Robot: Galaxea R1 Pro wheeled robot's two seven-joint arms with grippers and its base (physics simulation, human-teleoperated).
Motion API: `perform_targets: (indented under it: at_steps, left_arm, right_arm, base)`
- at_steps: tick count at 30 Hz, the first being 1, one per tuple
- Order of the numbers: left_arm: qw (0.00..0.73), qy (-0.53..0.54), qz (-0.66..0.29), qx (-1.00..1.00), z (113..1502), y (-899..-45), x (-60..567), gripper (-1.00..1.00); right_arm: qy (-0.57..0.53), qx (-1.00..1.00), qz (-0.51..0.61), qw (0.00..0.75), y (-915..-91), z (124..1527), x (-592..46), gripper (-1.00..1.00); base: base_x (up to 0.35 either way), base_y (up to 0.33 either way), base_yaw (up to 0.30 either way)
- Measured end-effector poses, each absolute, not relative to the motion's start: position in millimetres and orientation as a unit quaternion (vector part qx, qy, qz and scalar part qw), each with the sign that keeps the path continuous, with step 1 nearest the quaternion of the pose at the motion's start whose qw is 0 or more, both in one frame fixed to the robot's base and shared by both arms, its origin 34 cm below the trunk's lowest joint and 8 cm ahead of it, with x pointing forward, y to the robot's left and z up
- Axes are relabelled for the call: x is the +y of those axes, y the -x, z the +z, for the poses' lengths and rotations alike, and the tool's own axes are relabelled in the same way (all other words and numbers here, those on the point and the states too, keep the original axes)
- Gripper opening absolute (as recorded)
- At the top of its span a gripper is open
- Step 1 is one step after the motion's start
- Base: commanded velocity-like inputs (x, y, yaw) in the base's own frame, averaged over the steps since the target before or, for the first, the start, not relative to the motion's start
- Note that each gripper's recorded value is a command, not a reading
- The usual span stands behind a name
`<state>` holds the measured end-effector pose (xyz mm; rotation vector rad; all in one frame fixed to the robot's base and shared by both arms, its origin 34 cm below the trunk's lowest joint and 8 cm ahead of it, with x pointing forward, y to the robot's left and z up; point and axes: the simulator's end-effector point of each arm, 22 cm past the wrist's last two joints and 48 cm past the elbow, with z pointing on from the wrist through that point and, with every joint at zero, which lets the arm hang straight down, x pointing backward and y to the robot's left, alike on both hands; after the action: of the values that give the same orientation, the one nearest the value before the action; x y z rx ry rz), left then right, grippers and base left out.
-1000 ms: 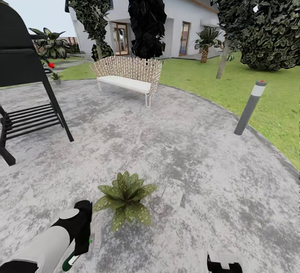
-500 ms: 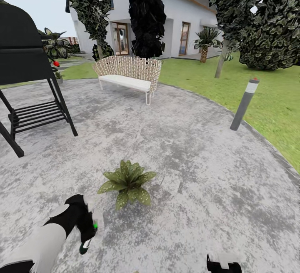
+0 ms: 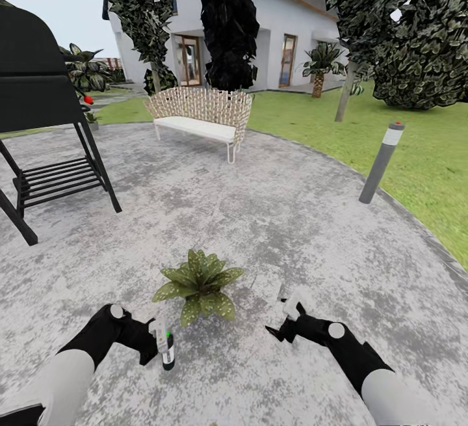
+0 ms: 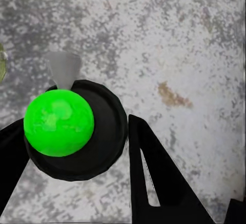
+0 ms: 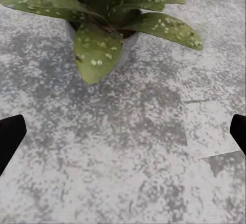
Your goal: Pick up the pesticide atomizer in the garden and spray insectifuge to fully cover both potted plants in the garden.
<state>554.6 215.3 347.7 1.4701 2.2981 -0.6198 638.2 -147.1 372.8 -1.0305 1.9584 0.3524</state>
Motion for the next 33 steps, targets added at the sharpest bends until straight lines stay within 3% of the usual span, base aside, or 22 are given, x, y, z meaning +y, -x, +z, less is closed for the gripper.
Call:
perform_targets:
  at_steps: [15,16,19,20,21,33]
  left_arm:
    - [0.163,-0.536,-0.234,0.794,354,-554,189,-1.00]
    - [0.163,-0.538,-0.235,0.793,354,-554,185,-1.00]
    - [0.161,-0.545,-0.240,0.787,354,-552,173,-1.00]
    - [0.150,-0.564,-0.237,0.776,352,-547,166,-1.00]
    - [0.149,-0.566,-0.237,0.775,352,-547,165,-1.00]
    - [0.147,-0.587,-0.238,0.759,353,-544,143,-1.00]
  right_arm:
    - [0.417,0.773,0.181,0.442,-631,381,-98,1.00]
    - [0.418,0.772,0.185,0.442,-629,382,-93,-1.00]
    - [0.421,0.767,0.199,0.442,-626,385,-79,-1.00]
    - [0.469,0.739,0.281,0.394,-584,385,-55,-1.00]
    - [0.476,0.732,0.292,0.390,-580,389,-51,-1.00]
    - [0.499,0.690,0.335,0.403,-573,421,-1,-1.00]
  base:
    - [0.000,0.000,0.000]
    - [0.000,0.000,0.000]
    - [0.000,0.000,0.000]
    - [0.000,0.000,0.000]
    - [0.000,0.000,0.000]
    - [0.000,0.000,0.000]
